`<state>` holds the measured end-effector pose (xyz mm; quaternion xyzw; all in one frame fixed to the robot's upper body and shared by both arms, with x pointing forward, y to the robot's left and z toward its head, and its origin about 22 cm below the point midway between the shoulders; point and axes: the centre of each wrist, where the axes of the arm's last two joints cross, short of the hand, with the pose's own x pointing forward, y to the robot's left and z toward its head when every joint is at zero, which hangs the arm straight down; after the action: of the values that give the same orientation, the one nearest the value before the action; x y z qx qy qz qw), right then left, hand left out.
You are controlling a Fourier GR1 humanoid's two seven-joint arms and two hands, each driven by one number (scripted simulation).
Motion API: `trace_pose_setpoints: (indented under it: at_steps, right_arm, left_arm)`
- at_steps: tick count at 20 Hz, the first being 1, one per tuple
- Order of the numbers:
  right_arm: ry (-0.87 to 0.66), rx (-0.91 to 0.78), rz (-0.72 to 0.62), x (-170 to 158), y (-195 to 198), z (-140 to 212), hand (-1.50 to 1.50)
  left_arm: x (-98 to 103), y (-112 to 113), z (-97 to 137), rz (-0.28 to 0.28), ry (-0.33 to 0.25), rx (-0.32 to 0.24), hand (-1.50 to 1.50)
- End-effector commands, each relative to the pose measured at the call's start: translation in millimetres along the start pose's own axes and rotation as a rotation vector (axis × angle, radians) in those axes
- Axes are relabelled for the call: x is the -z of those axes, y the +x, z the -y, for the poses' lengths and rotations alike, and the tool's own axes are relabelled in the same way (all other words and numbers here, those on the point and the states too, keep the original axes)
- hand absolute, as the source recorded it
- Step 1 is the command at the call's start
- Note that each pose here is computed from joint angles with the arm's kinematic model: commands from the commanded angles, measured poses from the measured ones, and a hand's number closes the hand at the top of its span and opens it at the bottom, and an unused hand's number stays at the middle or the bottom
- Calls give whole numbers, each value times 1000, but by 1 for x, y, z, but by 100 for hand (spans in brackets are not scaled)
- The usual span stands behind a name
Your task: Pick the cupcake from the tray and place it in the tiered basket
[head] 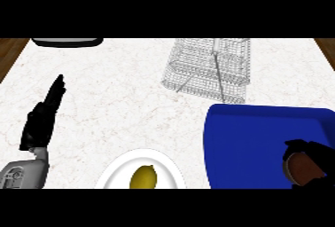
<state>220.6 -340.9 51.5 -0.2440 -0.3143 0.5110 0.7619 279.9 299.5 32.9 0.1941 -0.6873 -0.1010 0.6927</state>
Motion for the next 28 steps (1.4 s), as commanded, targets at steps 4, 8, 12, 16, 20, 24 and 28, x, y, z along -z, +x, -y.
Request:
trace_pose_setpoints:
  at_steps: [4,8,12,16,20,24,28]
  right_arm:
    - [23,147,40,-9,3,2,150]
    - [-34,218,55,-17,7,19,150]
    - [-236,324,142,-26,114,6,150]
    - [-380,294,191,-28,182,12,150]
    - [-625,388,220,-50,223,32,150]
    - [-887,393,222,-72,269,46,150]
    - [-1058,411,182,-82,313,56,150]
  left_arm:
    - [-6,6,2,6,2,-2,0]
    - [-17,5,-13,-5,0,10,0]
    - [-5,2,5,5,-18,-16,0]
    - [4,22,17,68,-96,8,0]
    - [7,24,22,75,-111,9,0]
    - [11,26,27,74,-115,10,0]
    - [14,24,33,67,-125,4,0]
